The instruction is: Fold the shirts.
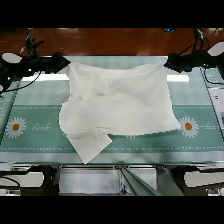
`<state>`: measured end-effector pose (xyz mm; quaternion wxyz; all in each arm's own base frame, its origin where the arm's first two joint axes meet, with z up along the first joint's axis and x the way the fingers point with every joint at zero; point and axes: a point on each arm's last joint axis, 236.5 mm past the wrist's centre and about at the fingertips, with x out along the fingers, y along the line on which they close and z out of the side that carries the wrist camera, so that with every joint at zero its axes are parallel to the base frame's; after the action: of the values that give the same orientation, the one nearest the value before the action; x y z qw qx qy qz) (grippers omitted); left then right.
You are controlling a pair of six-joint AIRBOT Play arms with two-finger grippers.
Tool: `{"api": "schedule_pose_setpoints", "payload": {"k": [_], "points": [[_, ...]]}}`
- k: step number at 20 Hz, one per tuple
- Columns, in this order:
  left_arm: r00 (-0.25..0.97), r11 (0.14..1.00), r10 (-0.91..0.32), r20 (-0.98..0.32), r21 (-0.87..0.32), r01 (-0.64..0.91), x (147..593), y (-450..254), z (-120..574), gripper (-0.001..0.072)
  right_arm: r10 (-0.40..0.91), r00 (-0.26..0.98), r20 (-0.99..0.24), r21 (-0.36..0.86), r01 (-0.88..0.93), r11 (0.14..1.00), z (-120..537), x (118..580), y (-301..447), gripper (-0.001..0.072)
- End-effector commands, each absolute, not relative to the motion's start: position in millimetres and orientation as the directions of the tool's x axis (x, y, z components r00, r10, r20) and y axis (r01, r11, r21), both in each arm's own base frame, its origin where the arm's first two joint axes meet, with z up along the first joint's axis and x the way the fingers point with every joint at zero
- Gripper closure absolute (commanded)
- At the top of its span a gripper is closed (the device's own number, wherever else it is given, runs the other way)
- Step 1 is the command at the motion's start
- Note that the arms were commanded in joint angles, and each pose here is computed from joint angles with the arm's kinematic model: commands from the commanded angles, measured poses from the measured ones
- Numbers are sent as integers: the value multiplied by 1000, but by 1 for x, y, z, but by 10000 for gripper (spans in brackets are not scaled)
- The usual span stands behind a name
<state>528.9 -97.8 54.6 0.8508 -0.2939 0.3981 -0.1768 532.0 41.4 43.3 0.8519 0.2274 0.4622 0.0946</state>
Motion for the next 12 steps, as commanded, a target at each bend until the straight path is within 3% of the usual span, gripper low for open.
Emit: {"api": "schedule_pose_setpoints", "payload": {"k": [1,4,9,12], "points": [[531,765,-579,-618,-637,93,528,-88,54,203,432,554,-712,560,76,825,49,552,31,296],[385,806,-516,-765,-586,-84,480,-17,48,203,409,552,-727,564,140,814,84,523,-33,298],[255,806,-489,-834,-544,-235,375,24,17,203,212,402,-890,363,347,865,54,408,-117,304],[208,779,-504,-838,-545,-309,297,7,-31,203,270,436,-858,467,445,764,1,351,-88,304]]}}
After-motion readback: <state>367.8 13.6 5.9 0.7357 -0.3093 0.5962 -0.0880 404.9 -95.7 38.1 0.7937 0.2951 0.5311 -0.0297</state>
